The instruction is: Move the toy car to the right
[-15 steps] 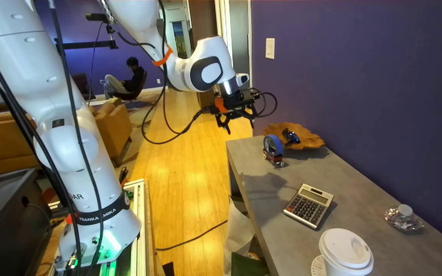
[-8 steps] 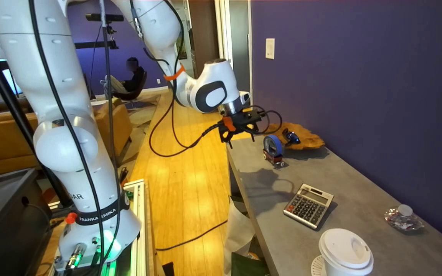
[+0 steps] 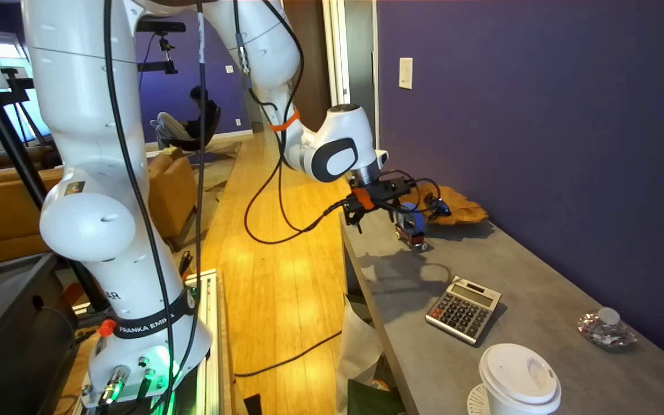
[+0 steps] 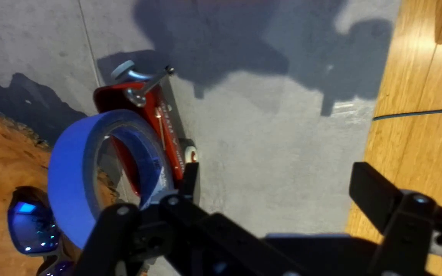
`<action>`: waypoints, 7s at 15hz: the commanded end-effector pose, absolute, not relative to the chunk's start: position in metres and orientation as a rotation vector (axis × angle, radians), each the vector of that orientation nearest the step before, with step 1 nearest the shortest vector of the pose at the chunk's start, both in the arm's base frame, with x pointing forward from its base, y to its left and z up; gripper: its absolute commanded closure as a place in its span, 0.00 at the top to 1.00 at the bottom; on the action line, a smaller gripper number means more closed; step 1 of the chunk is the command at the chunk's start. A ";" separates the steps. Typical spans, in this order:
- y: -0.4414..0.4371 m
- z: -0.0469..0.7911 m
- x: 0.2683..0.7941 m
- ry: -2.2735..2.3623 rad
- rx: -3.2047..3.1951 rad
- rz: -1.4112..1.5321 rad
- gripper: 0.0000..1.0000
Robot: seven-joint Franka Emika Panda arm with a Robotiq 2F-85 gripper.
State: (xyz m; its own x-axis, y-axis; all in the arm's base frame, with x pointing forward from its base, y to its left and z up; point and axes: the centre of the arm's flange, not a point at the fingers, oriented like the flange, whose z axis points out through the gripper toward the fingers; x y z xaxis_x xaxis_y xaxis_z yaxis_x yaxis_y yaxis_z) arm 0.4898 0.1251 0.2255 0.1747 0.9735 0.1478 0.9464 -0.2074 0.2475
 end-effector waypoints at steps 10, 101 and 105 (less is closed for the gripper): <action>0.114 0.202 0.511 1.875 2.320 0.415 1.00; -0.102 0.296 0.563 1.275 2.620 0.632 0.04; -0.111 0.296 0.565 1.250 2.630 0.632 0.01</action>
State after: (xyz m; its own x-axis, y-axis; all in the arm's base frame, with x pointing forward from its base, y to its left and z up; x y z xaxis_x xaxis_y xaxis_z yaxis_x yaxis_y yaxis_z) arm 0.5622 -0.1020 0.2948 0.5496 0.7792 0.3014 0.7132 -0.6255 0.3165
